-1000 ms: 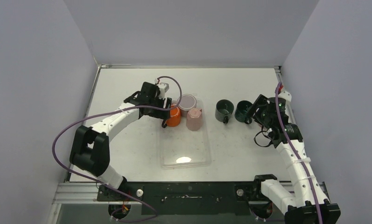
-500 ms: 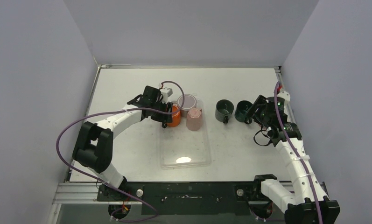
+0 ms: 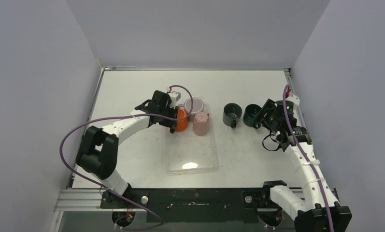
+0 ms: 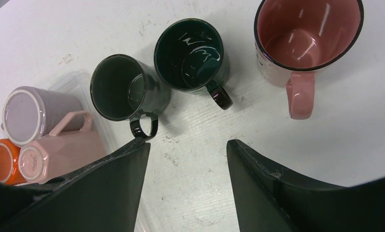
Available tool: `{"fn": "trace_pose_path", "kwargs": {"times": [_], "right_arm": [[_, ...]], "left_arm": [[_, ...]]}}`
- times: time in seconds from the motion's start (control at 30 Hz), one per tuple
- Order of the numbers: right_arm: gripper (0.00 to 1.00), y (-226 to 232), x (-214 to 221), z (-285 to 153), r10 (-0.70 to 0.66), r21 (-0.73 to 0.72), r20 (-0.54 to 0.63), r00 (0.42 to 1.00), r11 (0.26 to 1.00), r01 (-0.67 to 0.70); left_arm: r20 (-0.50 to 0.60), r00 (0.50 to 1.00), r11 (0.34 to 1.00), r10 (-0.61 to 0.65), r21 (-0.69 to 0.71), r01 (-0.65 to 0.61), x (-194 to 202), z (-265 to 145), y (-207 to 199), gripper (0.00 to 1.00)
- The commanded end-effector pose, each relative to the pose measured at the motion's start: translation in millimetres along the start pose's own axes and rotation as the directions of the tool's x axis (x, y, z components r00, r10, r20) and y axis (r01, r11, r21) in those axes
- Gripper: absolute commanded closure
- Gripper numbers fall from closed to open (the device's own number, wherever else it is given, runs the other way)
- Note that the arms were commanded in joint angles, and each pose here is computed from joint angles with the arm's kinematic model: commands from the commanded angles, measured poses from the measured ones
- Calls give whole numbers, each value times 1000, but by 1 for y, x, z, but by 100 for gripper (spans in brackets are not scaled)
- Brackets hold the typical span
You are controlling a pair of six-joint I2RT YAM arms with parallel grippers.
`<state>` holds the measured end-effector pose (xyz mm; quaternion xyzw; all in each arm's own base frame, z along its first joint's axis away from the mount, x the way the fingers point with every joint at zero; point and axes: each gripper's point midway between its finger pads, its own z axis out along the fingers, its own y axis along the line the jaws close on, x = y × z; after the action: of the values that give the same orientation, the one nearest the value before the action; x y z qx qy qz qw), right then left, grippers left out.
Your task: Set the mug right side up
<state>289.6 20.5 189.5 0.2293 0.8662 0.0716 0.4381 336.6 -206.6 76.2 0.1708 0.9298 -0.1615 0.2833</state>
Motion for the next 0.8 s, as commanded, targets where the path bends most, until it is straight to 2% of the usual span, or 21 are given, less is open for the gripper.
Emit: {"fn": "trace_pose_path", "kwargs": {"times": [0.0, 0.2, 0.3, 0.43, 0.5, 0.67, 0.77], "right_arm": [[40, -2, -2, -2, -10, 3, 20, 1000, 1000, 10], [40, -2, 2, -3, -10, -3, 12, 1000, 1000, 10], [40, -3, 3, -5, -9, -4, 14, 1000, 1000, 9], [40, -3, 3, -7, -5, -6, 17, 1000, 1000, 5], [40, -3, 2, -9, -4, -9, 21, 1000, 1000, 4], [39, 4, 1, -13, 1, -49, 18, 1000, 999, 0], [37, 18, 3, -17, -4, -130, 10, 1000, 992, 5]], "left_arm": [[43, 999, 999, 14, -51, -12, -11, 4, 3, 69], [28, 999, 998, 33, -56, -32, -6, 11, -2, 66], [32, 999, 997, 39, -61, -37, -7, 13, -4, 72], [58, 997, 996, 60, -66, -56, -12, 11, -7, 88], [71, 995, 995, 76, -70, -71, -14, 8, -9, 99], [118, 988, 995, 95, -48, -90, -21, -10, -19, 100], [145, 986, 997, 79, -25, -76, -19, -26, -23, 100]]}}
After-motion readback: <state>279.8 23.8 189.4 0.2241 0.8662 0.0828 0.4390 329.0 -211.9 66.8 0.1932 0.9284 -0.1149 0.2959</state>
